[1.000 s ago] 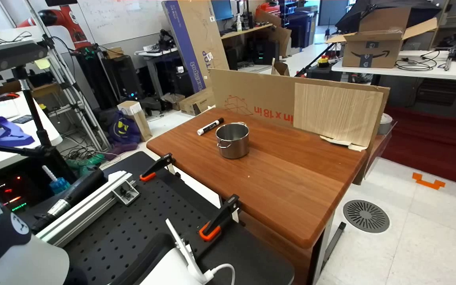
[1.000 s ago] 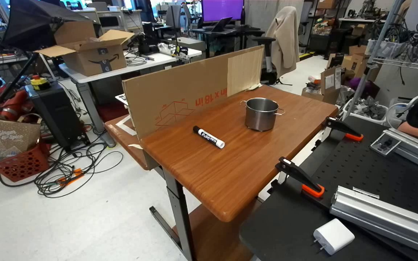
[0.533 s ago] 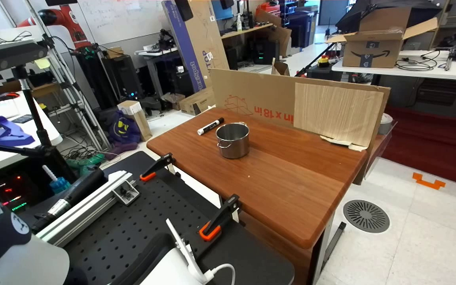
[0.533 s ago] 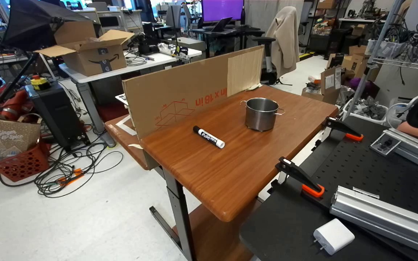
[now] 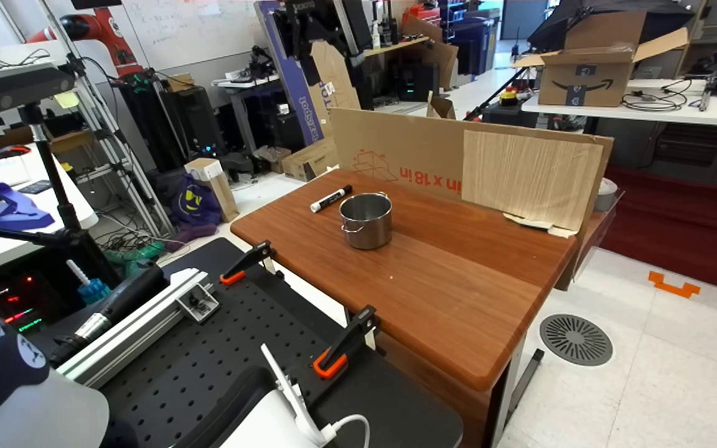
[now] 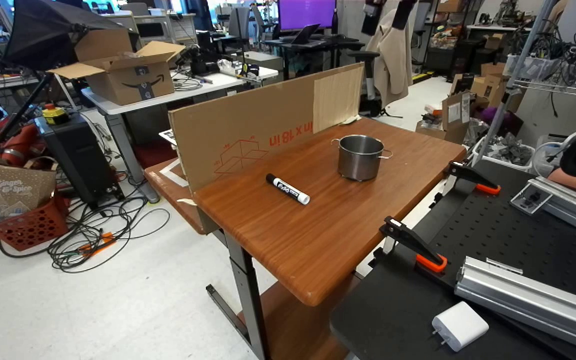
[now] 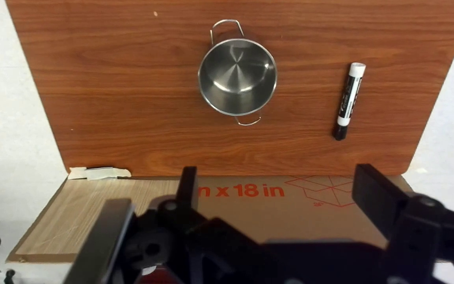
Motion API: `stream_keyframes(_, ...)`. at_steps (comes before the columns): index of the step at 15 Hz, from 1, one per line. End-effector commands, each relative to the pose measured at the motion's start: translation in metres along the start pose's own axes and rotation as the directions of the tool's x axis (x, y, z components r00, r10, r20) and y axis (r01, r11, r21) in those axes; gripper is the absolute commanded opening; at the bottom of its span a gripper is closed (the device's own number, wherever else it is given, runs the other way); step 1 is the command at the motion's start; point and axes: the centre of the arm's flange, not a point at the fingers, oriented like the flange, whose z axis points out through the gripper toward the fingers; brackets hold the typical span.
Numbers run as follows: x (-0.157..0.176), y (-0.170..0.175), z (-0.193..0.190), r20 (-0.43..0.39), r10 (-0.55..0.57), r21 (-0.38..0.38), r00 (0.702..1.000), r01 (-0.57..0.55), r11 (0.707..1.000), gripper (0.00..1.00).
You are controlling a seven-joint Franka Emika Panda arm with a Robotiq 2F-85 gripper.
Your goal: Put the marker in the pot
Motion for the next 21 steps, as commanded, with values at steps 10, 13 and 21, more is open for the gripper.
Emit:
stream_keyframes(10,0.058,-0.089,0.113,0.075,0.088,0.049,0.993,-0.092,0.995,1.00)
stream_keyframes(13,0.066,-0.111,0.139,0.110,0.092,0.046,0.990,-0.098,0.994,1.00)
stream_keyframes(21,0.079,-0.154,0.203,0.165,0.131,-0.015,0.978,-0.130,0.991,1.00)
